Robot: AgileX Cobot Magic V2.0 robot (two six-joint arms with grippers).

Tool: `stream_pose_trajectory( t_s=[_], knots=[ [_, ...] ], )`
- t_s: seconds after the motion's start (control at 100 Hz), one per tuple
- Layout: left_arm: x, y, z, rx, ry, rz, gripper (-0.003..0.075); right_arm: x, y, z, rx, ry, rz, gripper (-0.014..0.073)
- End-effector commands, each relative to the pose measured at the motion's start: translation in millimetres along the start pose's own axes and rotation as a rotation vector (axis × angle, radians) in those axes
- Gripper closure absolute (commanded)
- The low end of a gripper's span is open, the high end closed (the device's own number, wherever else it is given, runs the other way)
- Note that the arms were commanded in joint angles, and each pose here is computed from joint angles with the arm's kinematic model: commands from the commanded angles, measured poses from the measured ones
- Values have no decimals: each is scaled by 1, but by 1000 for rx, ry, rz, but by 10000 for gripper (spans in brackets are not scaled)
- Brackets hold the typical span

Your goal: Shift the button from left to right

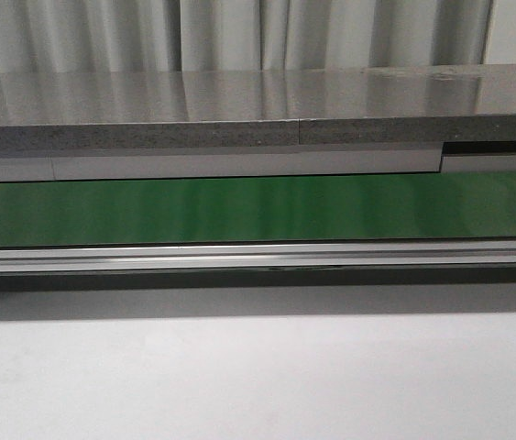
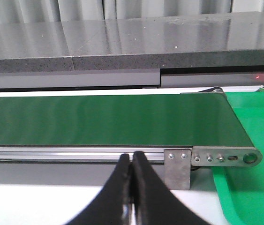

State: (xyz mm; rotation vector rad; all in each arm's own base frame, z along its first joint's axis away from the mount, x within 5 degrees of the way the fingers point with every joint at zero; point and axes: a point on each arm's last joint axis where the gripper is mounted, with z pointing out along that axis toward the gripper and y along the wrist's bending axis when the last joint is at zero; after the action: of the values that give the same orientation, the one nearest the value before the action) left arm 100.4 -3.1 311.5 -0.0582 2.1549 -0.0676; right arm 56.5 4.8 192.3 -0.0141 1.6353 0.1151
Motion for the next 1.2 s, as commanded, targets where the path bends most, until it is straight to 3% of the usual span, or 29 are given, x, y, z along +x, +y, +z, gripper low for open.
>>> stream_pose_trajectory(
  t_s=[0.0, 0.32, 0.41, 0.56, 0.63, 0.86, 1.04, 1.19],
  knots=[
    [-15, -3, -1, 24, -60, -21, 741, -14, 1, -3, -7, -118, -6, 662],
    [-14, -3, 0, 23, -48, -21, 711, -14, 1, -3, -7, -118, -6, 662],
    [-12, -3, 0, 21, -28, -21, 584, -14, 1, -3, -7, -118, -6, 662],
    [-10, -3, 0, 19, -4, -20, 248, -14, 1, -3, -7, -118, -6, 662],
    [-11, -3, 0, 19, -18, -19, 179, -14, 1, -3, -7, -118, -6, 662],
    [-21, -4, 0, 33, -84, -44, 211, -14, 1, -3, -7, -118, -6, 662],
    [-46, 6, 21, -45, -7, -106, 211, -14, 1, -3, -7, -118, -6, 662],
    [-70, 28, 50, -154, 82, -137, 211, -14, 1, -3, -7, -118, -6, 662]
  ],
)
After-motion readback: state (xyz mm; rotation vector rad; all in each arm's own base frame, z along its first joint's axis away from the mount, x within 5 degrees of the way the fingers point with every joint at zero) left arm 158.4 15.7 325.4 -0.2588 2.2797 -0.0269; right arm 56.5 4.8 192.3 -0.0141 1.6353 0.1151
